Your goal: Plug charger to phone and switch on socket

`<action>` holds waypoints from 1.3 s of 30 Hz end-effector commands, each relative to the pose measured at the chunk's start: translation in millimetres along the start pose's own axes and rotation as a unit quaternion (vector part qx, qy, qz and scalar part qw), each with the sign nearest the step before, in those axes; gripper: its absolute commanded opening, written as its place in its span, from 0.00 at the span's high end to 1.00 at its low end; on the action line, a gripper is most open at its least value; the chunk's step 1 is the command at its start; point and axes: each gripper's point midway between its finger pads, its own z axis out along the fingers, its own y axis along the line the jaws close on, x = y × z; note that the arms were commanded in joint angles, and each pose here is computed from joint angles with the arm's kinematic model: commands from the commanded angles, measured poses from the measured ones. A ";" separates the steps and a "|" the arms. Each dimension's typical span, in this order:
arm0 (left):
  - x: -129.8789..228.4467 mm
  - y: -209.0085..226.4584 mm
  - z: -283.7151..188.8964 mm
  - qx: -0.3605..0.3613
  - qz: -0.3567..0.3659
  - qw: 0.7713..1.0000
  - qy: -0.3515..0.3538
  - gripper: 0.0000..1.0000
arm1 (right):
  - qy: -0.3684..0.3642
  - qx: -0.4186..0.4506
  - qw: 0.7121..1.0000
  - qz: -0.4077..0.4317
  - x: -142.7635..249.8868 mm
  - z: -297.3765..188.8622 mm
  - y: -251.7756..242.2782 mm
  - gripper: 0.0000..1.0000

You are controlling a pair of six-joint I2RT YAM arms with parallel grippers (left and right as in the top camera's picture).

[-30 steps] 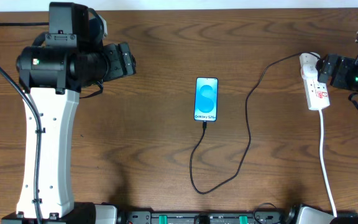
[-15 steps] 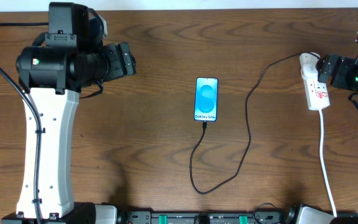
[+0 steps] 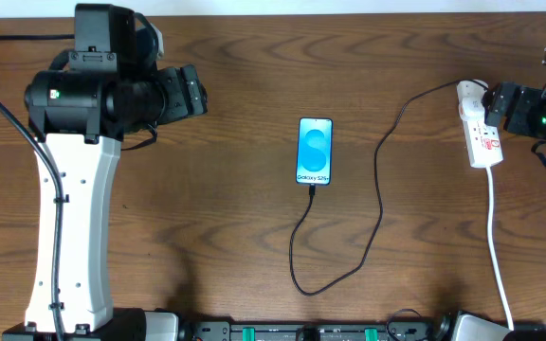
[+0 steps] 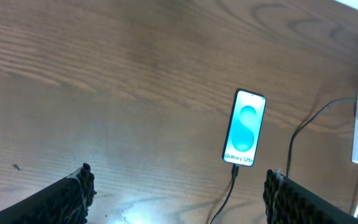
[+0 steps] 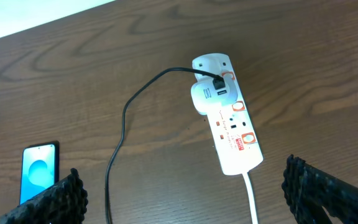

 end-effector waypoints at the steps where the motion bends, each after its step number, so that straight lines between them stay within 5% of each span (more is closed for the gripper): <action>1: 4.8 5.5 0.7 -0.015 0.005 1.000 0.010 0.12 | 0.002 0.002 1.000 0.007 1.3 0.2 1.0 0.01; 14: -30.7 -17.8 0.8 -0.066 0.072 0.986 -0.138 0.12 | 0.002 0.002 1.000 0.007 1.3 0.2 1.0 0.01; 23: -21.6 -19.0 12.6 -0.016 0.074 0.958 -0.275 0.12 | 0.002 0.002 1.000 0.007 1.3 0.2 1.0 0.01; 39: 38.4 33.6 -17.8 0.078 0.053 0.814 -0.573 0.12 | 0.002 0.002 1.000 0.007 1.3 0.2 1.0 0.01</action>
